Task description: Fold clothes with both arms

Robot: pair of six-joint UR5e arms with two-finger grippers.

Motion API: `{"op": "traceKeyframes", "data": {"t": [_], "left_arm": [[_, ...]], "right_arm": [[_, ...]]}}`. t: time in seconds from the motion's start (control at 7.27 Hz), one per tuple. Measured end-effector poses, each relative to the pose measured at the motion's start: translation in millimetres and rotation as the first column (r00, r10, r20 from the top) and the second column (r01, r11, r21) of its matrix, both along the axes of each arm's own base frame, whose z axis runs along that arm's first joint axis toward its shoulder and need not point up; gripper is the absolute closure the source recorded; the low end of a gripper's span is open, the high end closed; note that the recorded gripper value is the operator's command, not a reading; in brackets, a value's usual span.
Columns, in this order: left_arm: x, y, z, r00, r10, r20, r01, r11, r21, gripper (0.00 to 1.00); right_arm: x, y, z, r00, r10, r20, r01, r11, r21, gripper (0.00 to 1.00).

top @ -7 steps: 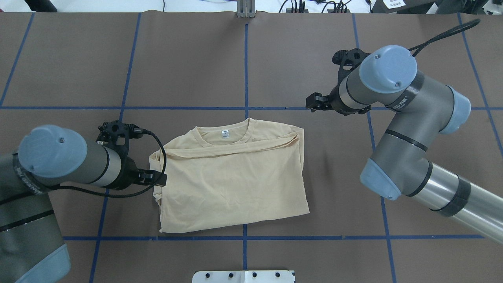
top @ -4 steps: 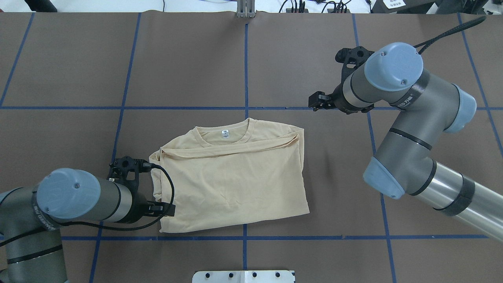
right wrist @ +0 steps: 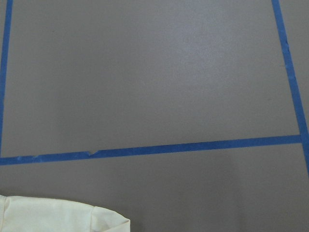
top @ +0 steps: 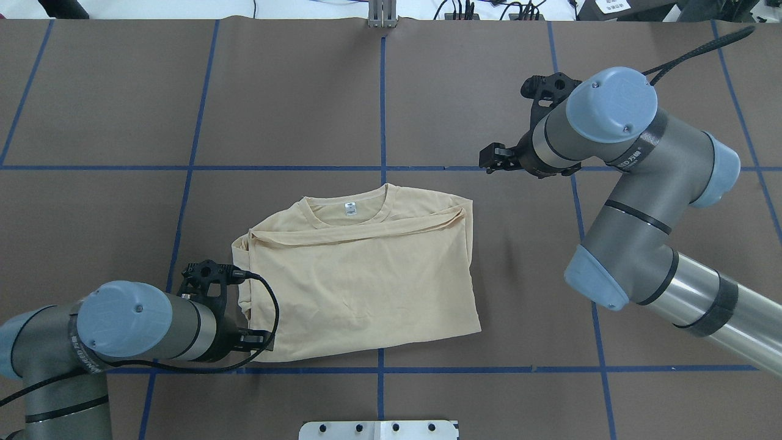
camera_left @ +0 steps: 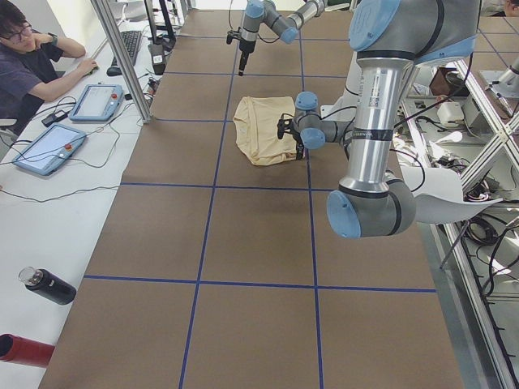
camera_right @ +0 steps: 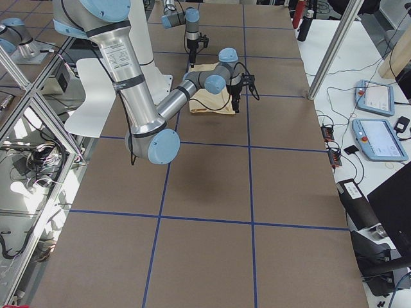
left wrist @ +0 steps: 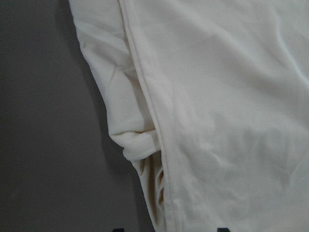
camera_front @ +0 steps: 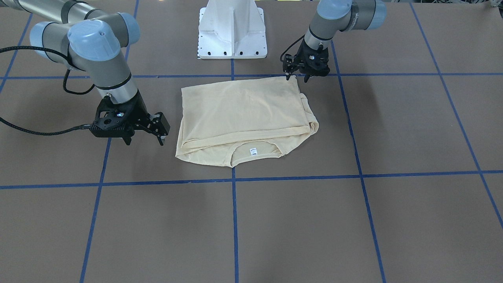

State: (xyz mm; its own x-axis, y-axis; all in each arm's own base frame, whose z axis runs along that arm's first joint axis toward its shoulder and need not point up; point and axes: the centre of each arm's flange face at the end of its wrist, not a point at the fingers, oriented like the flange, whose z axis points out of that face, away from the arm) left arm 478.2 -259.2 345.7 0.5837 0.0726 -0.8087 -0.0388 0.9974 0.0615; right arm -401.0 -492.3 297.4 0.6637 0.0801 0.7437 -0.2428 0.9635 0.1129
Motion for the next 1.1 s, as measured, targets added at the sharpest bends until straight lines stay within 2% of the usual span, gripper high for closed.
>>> {"op": "traceKeyframes", "data": {"t": [0.14, 0.28, 0.41, 0.83, 1.1], "left_arm": [[4.3, 2.2, 2.2, 1.0, 0.006, -0.005, -0.006, 1.0, 0.002, 0.53], [8.8, 3.0, 5.1, 1.0, 0.01, -0.014, -0.01, 1.0, 0.004, 0.81], [11.1, 3.2, 6.1, 1.0, 0.011, -0.025, -0.011, 1.0, 0.005, 1.0], [9.2, 3.9, 1.0, 0.999, 0.011, -0.041, -0.011, 1.0, 0.01, 1.0], [1.7, 0.3, 1.3, 1.0, 0.012, -0.011, -0.012, 1.0, 0.017, 1.0]], "right_arm": [[-0.2, 0.0, -0.3, 1.0, 0.0, 0.0, 0.0, 1.0, 0.001, 0.0], [-0.2, -0.1, -0.7, 1.0, 0.001, 0.001, -0.001, 1.0, 0.002, 0.0], [-0.3, -0.2, -1.2, 1.0, 0.001, 0.002, -0.001, 1.0, 0.003, 0.0], [-0.8, -0.2, -1.8, 1.0, 0.001, 0.002, -0.001, 1.0, 0.004, 0.0], [-0.9, 0.1, -1.7, 1.0, 0.001, 0.002, -0.001, 1.0, 0.004, 0.0]]}}
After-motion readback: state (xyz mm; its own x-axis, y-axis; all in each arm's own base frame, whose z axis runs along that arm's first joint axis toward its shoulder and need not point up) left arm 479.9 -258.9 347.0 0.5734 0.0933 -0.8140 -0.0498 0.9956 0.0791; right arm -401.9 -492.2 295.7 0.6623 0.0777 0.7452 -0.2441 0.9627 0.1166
